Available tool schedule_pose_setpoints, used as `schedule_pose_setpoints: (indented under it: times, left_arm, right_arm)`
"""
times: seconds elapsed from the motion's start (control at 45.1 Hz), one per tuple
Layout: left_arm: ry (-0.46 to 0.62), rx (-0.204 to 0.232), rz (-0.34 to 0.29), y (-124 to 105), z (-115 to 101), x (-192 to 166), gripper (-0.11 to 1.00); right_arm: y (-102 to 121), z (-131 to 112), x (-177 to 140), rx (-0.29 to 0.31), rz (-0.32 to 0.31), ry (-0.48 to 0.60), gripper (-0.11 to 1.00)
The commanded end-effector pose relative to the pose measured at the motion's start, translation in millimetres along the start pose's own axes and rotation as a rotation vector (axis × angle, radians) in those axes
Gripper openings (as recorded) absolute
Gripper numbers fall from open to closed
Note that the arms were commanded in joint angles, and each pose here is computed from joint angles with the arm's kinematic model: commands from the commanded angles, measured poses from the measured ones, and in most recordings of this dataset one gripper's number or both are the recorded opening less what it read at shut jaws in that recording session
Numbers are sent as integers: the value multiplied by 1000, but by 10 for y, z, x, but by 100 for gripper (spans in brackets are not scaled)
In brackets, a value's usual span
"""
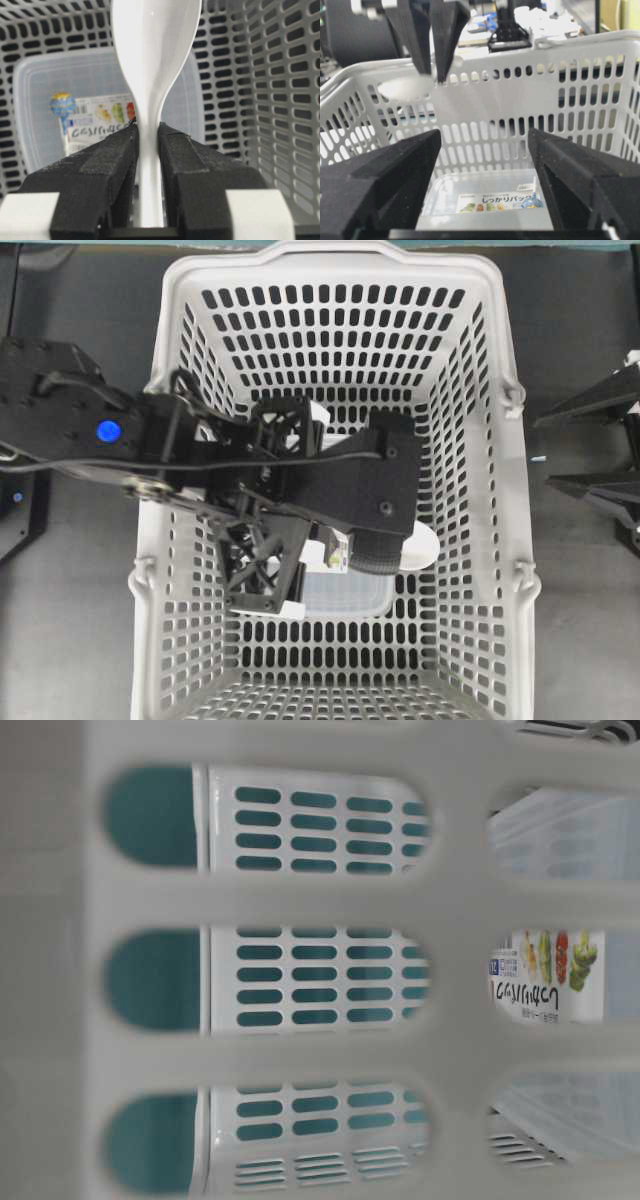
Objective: Pick up the chinese spoon from the shopping basket with the left arm.
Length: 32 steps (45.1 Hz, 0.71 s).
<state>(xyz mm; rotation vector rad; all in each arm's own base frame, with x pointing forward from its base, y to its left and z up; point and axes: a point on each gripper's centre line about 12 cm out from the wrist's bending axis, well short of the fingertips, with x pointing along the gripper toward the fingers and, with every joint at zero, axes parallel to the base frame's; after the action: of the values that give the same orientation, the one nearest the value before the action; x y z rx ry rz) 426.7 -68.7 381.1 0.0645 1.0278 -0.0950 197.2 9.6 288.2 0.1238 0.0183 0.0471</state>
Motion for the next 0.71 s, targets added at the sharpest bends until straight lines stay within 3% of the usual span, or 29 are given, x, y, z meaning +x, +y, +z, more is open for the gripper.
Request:
schedule_pose_setpoints:
  times: [0.0, 0.688]
  left_arm:
    - [-42, 3, 0, -3, 57, -231, 12]
    - [1, 0, 2, -8, 24, -62, 12]
  right_arm:
    - [6, 28, 11, 3, 2, -7, 68]
    - [11, 45, 1, 0, 5, -18, 68]
